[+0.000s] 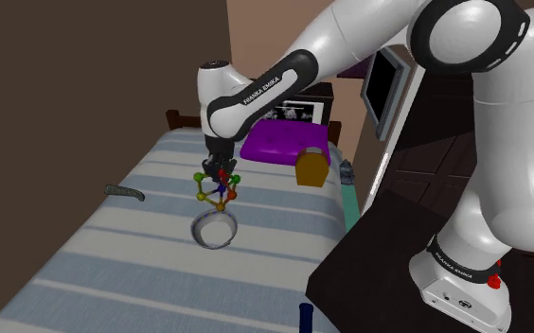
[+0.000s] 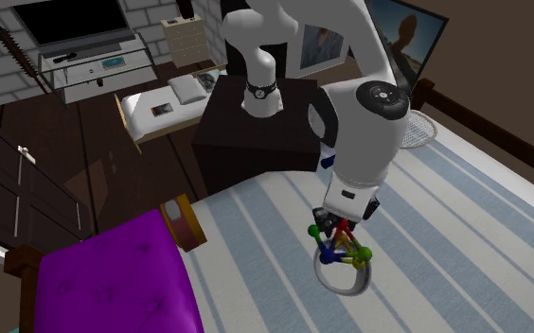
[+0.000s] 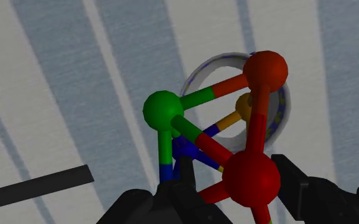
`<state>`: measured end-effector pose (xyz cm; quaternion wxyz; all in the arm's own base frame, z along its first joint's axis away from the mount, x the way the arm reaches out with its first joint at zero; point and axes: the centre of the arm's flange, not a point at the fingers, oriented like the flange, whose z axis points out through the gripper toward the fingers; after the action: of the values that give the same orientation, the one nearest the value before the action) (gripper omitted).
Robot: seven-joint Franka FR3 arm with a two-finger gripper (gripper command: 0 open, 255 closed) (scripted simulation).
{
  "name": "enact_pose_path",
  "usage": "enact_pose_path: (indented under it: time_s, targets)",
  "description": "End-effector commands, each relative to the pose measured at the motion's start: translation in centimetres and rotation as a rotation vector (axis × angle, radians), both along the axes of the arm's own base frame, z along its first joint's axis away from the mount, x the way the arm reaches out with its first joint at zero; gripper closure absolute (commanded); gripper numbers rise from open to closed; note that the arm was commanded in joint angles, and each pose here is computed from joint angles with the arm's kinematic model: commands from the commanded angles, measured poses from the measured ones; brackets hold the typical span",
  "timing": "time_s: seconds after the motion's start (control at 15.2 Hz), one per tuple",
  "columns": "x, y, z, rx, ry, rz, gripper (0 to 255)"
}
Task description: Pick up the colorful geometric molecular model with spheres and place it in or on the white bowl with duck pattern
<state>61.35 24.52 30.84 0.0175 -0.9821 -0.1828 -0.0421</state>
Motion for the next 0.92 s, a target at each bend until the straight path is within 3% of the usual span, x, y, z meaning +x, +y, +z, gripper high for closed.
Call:
enact_pose_path:
  time_s: [0.0,0.2,0.86]
  targets:
    - [0.0,2.7,0.8,0.0,0.0,-0.002,255]
    - [-0.2,5.6,1.6,0.0,0.0,-0.002,255]
    - [-0.2,5.6,-3.7,0.0,0.0,-0.002,255]
